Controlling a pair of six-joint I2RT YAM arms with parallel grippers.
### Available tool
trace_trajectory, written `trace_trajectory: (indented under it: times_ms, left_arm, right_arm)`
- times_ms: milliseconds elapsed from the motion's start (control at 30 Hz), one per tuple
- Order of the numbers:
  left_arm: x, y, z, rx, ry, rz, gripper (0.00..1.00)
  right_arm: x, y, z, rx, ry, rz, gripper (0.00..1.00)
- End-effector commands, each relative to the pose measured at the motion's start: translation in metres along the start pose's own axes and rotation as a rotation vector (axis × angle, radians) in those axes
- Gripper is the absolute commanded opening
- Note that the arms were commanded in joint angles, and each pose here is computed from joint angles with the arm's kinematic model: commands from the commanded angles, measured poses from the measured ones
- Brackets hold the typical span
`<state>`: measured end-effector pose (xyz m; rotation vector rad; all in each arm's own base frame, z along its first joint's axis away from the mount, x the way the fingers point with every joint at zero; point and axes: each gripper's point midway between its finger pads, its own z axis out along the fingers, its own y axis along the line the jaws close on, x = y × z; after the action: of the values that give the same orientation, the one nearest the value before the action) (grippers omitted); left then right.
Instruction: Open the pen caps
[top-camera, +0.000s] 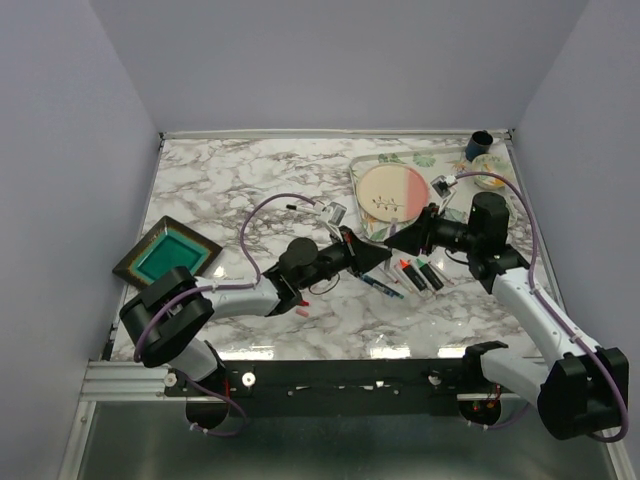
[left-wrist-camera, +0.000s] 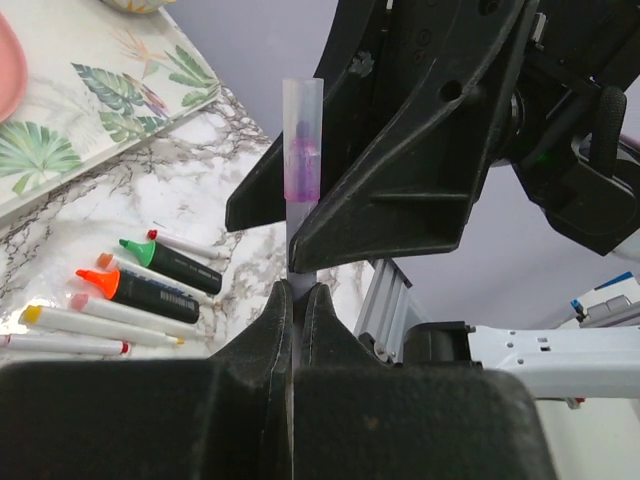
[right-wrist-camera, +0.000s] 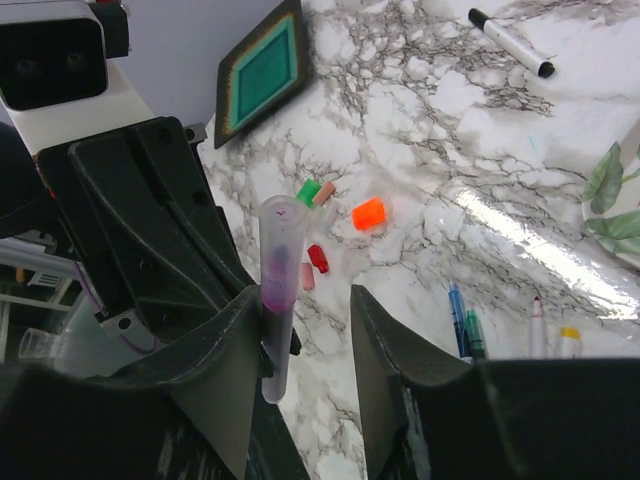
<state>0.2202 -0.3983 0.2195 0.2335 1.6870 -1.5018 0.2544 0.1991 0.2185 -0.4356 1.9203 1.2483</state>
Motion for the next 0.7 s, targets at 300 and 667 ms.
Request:
trace_trajectory:
  times_ms: [300, 667]
  left_arm:
    - [-0.023, -0.015, 0.026, -0.012, -0.112, 0.038, 0.00]
    - [-0.057, -0.001, 0.002, -0.147, -0.287, 0.028, 0.00]
  right_arm:
    - [0.009, 0.017, 0.001, -0.139, 0.047, 0.046, 0.33]
    - [0.007, 0.020, 0.001, -0.149, 0.044, 0.042, 0.43]
